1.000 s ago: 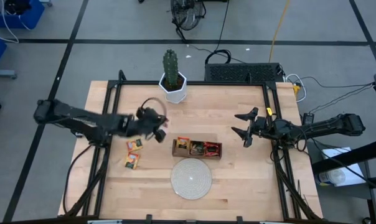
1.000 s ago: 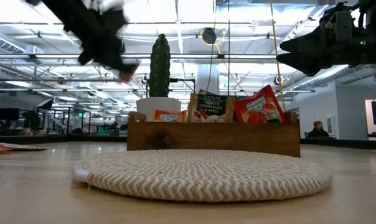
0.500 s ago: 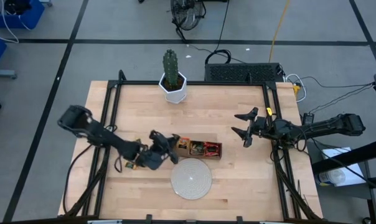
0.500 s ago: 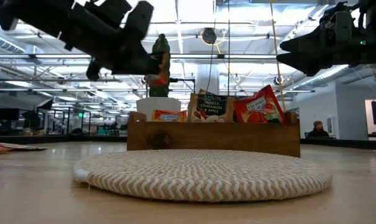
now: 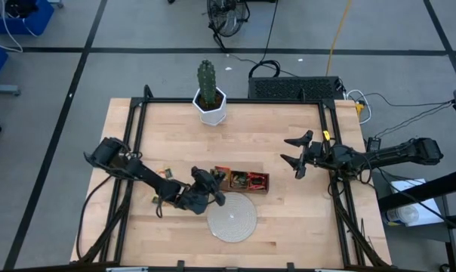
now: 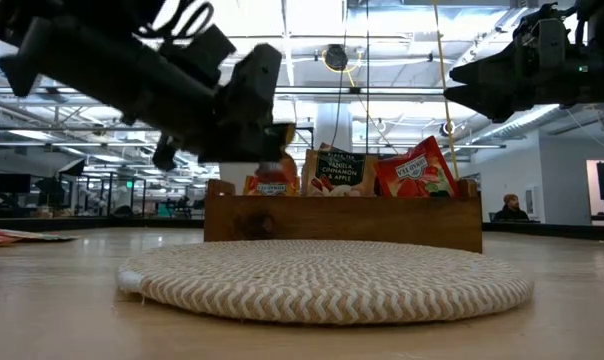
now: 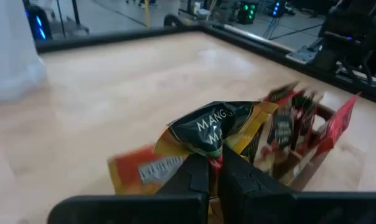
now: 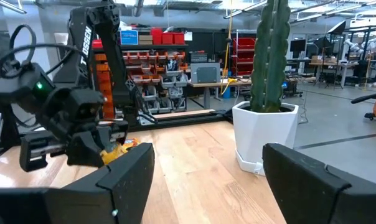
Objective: Pick & Place Tea
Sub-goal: Put the yellow tea bag into the left section of the wooden organizer
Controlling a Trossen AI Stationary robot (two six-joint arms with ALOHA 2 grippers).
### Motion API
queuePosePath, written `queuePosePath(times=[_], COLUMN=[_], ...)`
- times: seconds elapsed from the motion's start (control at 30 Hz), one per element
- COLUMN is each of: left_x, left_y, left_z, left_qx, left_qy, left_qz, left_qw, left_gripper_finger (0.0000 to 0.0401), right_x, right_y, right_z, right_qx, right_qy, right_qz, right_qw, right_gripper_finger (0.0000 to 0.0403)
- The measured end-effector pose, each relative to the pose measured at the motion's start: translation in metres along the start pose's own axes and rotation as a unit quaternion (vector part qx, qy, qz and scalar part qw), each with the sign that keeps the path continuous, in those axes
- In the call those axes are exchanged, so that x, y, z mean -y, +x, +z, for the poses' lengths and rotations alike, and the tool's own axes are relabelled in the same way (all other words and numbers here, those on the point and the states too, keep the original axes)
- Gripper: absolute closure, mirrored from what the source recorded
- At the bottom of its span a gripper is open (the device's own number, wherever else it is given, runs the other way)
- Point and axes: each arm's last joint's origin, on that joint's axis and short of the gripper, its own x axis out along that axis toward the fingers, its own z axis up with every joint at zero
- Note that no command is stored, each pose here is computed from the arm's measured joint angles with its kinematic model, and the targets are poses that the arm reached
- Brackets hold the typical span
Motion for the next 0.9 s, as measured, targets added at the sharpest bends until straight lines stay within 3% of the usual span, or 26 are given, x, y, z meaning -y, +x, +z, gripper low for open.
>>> queuePosePath(times=[0.43,0.6,0.9], left_x=[-0.007,-0.009,-0.009], left_y=[0.012,0.019,0.021], left_z=[-0.01,-0.008,-0.007], left_qx=[-0.031,-0.061,-0.07], left_qy=[-0.005,0.004,0.051], left_qz=[0.003,-0.021,-0.043], left_qw=[1.0,0.998,0.995], left_gripper_finger=[0.038,0.0382,0.0335], right_x=[0.0,0.0,0.0], right_y=[0.0,0.0,0.0], right_z=[0.0,0.0,0.0], right_qx=[0.0,0.0,0.0], right_qy=[0.0,0.0,0.0], right_qz=[0.0,0.0,0.0], right_qw=[1.0,1.0,1.0], right_gripper_finger=[0.0123,0.0122,0.0124])
